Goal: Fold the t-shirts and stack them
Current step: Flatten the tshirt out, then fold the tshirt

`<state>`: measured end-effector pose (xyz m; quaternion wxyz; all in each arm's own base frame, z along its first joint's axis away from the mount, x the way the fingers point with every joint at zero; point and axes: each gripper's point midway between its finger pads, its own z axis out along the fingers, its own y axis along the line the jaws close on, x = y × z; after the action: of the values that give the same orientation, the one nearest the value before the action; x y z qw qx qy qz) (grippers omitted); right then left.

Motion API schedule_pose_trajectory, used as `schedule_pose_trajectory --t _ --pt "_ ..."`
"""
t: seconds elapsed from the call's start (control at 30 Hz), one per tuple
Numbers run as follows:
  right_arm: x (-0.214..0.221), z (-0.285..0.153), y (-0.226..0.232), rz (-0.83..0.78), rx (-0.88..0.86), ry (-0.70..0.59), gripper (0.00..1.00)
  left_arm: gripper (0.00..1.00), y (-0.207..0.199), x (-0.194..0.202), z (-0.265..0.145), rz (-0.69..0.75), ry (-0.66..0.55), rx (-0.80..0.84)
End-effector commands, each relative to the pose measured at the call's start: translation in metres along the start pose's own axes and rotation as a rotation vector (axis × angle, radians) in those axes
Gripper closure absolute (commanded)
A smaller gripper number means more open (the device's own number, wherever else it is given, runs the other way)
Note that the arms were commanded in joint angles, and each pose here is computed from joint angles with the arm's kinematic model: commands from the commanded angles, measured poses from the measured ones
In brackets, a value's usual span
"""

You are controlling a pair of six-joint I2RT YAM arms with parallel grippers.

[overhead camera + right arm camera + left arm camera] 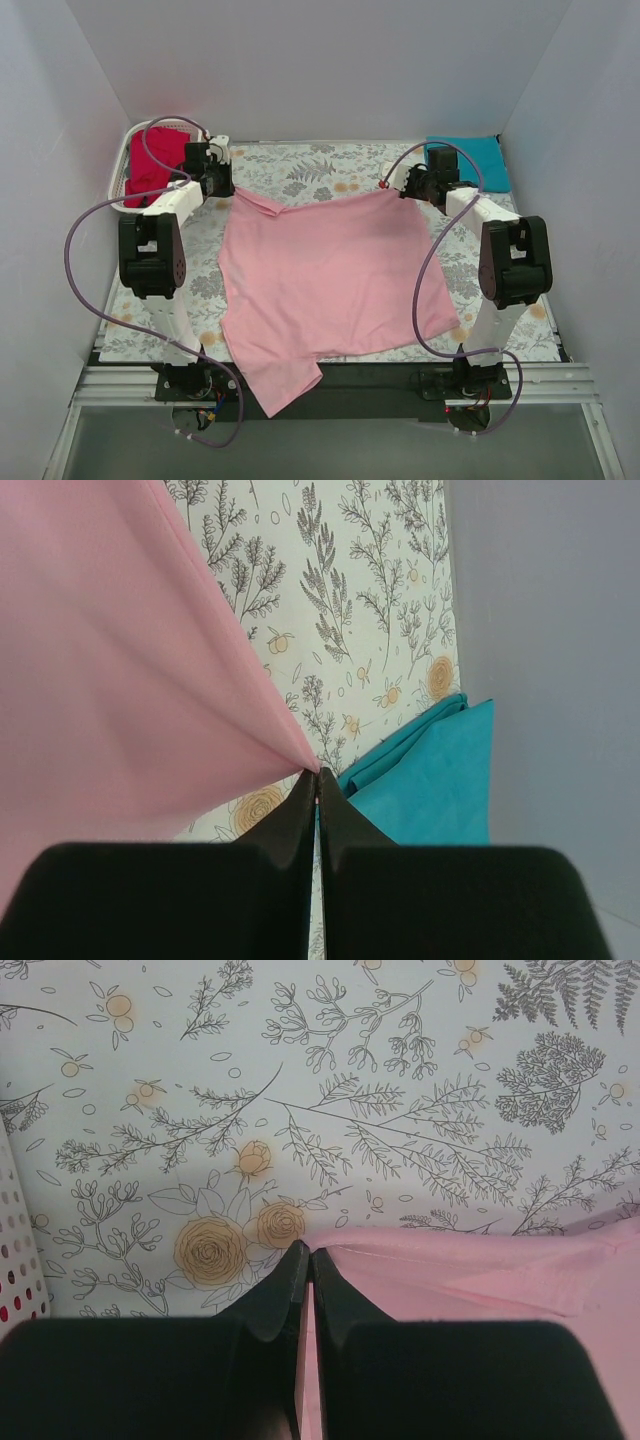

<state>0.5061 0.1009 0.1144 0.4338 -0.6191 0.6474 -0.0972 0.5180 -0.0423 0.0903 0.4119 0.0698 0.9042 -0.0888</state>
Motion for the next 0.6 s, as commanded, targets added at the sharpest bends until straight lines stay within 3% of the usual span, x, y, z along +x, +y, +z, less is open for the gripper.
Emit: schedule_pose_trajectory --t 0.0,0.33,0.57 --pt "-0.01 -0.009 -0.031 -0.038 0.087 -0.011 0.99 1.0 -0.001 -0.032 -0.022 0.018 -0.083 0.001" --pt "-0.007 -0.046 -0.022 -0.144 0.075 0.041 0.99 1.0 -0.032 -0.008 -0.094 -0.003 -0.038 0.082" --pt "-0.004 -0.067 -0.001 -0.184 0.028 0.061 0.99 1.0 -0.059 0.038 -0.127 -0.083 0.128 0.177"
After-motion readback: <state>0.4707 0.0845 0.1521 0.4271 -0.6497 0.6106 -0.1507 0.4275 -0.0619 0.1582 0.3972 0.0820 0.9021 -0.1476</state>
